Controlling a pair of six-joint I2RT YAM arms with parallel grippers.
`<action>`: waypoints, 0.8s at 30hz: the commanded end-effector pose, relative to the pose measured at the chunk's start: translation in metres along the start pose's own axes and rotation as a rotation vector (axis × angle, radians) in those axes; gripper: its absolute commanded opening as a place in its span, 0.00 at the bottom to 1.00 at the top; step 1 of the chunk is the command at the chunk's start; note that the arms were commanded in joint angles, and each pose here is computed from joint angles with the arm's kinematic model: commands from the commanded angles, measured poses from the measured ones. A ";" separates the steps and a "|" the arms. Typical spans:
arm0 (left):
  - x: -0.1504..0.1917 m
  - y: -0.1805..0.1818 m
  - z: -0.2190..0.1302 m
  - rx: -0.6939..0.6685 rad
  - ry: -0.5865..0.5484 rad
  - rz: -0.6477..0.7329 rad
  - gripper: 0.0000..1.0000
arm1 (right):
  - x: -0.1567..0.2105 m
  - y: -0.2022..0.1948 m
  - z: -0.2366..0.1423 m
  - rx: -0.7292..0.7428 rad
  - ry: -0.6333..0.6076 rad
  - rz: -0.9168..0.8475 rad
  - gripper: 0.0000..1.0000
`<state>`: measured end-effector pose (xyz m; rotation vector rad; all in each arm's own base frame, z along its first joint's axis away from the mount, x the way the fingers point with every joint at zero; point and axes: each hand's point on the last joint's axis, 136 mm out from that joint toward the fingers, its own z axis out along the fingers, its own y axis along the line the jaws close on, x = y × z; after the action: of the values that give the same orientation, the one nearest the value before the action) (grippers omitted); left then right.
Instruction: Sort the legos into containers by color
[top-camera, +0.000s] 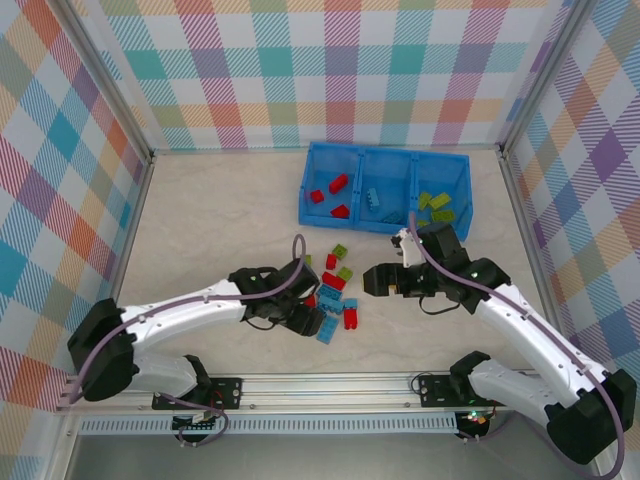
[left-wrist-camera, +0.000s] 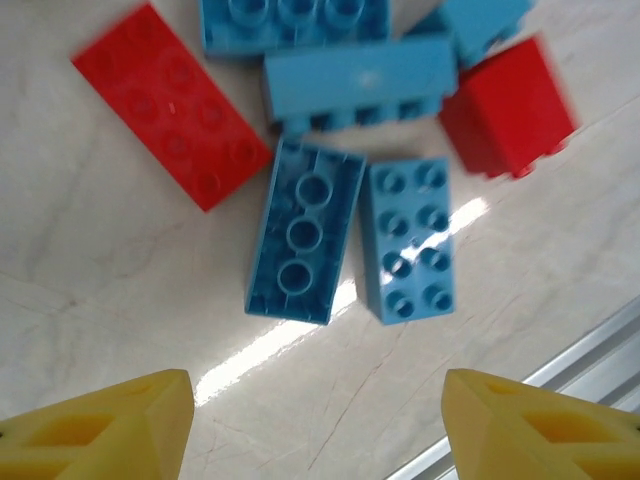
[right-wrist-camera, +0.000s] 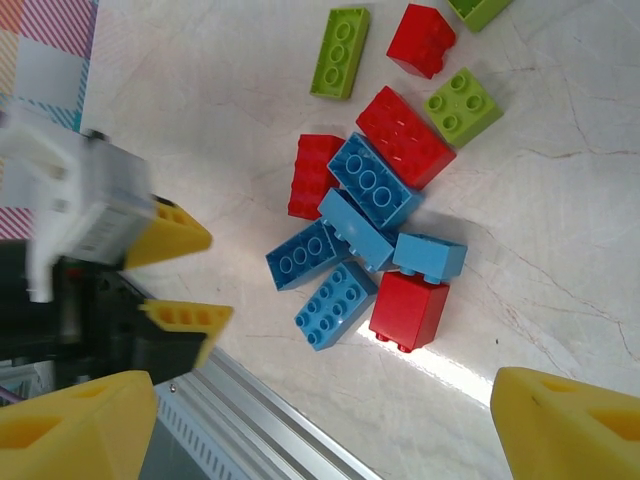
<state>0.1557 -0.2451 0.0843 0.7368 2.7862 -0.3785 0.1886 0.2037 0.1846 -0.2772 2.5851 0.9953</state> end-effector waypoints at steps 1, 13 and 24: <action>0.006 -0.012 0.014 0.049 0.034 0.026 0.65 | -0.002 -0.002 0.004 0.008 0.000 0.022 0.87; 0.006 -0.003 0.055 -0.020 0.079 0.072 0.57 | -0.001 -0.008 0.007 0.031 0.007 0.048 0.87; 0.012 0.014 0.072 -0.111 0.094 0.094 0.39 | 0.001 -0.006 0.007 0.020 0.014 0.056 0.87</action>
<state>0.1659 -0.2526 0.0172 0.8572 2.8326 -0.2203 0.1929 0.2029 0.1759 -0.2077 2.6304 0.9753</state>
